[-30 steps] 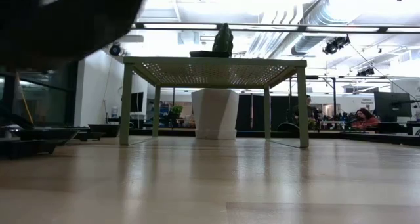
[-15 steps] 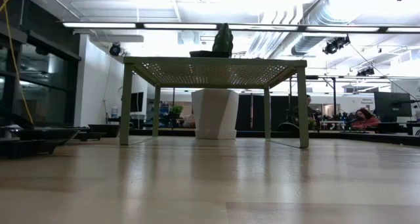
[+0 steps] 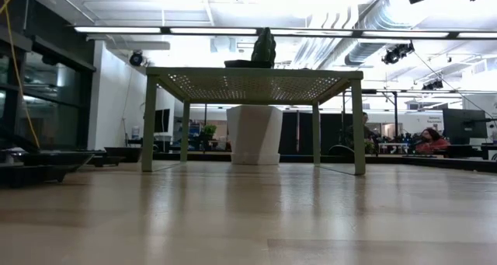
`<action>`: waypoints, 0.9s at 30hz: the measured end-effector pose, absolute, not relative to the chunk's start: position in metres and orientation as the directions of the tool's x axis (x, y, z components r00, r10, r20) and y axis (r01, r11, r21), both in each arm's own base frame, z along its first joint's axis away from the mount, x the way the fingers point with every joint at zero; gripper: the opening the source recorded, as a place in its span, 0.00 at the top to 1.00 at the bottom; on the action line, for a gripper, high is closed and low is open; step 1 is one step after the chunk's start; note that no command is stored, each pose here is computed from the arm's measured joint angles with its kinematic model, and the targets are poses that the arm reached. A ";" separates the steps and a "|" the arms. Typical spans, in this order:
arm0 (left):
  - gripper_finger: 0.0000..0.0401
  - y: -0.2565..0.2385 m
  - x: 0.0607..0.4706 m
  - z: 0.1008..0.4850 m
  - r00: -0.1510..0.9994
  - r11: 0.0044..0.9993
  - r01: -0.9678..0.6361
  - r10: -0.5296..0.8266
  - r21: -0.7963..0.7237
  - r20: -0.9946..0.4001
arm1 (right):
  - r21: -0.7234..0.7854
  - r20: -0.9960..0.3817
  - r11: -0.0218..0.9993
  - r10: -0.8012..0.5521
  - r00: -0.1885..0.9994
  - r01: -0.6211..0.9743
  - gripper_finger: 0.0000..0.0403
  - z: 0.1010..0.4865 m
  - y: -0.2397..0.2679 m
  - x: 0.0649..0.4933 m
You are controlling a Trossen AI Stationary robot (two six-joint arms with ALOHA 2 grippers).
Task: Pick & Place Mini shaped plates
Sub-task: Stack the leaf shaped plate on top of the leaf shaped plates on the shelf
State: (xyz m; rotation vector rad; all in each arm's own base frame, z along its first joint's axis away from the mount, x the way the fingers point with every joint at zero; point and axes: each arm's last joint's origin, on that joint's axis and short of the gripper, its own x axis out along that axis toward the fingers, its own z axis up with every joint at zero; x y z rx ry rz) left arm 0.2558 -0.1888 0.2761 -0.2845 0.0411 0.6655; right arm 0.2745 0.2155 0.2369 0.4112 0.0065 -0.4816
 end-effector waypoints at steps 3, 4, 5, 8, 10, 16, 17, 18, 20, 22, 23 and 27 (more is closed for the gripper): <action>1.00 -0.180 0.263 0.275 0.785 0.745 -0.618 0.600 -0.252 -0.154 | 0.351 -0.091 0.822 -0.447 0.890 0.449 0.74 0.240 0.208 0.283; 1.00 -0.177 0.266 0.275 0.786 0.745 -0.617 0.596 -0.253 -0.162 | 0.340 -0.090 0.826 -0.447 0.890 0.449 0.74 0.241 0.205 0.286; 1.00 -0.175 0.267 0.275 0.787 0.747 -0.617 0.595 -0.249 -0.166 | 0.333 -0.088 0.828 -0.449 0.889 0.451 0.74 0.242 0.202 0.288; 1.00 -0.172 0.272 0.278 0.790 0.755 -0.613 0.590 -0.233 -0.165 | 0.320 -0.077 0.822 -0.472 0.878 0.470 0.74 0.245 0.193 0.295; 1.00 -0.170 0.275 0.279 0.792 0.761 -0.611 0.588 -0.217 -0.164 | 0.319 -0.073 0.815 -0.487 0.870 0.483 0.74 0.247 0.189 0.299; 1.00 -0.166 0.279 0.281 0.785 0.763 -0.619 0.599 -0.187 -0.156 | 0.326 -0.080 0.820 -0.472 0.878 0.470 0.74 0.249 0.179 0.307; 1.00 -0.166 0.279 0.281 0.786 0.764 -0.618 0.598 -0.187 -0.156 | 0.326 -0.081 0.821 -0.470 0.879 0.469 0.74 0.248 0.178 0.308; 1.00 -0.166 0.279 0.281 0.786 0.763 -0.618 0.598 -0.187 -0.156 | 0.327 -0.081 0.819 -0.473 0.877 0.472 0.74 0.248 0.178 0.308; 1.00 -0.166 0.279 0.281 0.784 0.762 -0.620 0.601 -0.186 -0.155 | 0.326 -0.079 0.815 -0.481 0.873 0.479 0.74 0.249 0.177 0.308; 1.00 -0.166 0.279 0.281 0.784 0.762 -0.621 0.602 -0.185 -0.154 | 0.327 -0.079 0.815 -0.482 0.873 0.479 0.75 0.249 0.177 0.308; 1.00 -0.166 0.279 0.281 0.783 0.762 -0.622 0.602 -0.182 -0.154 | 0.327 -0.079 0.814 -0.482 0.872 0.480 0.76 0.249 0.176 0.308; 1.00 -0.166 0.279 0.281 0.783 0.762 -0.622 0.603 -0.178 -0.154 | 0.328 -0.080 0.815 -0.480 0.873 0.478 0.81 0.248 0.176 0.309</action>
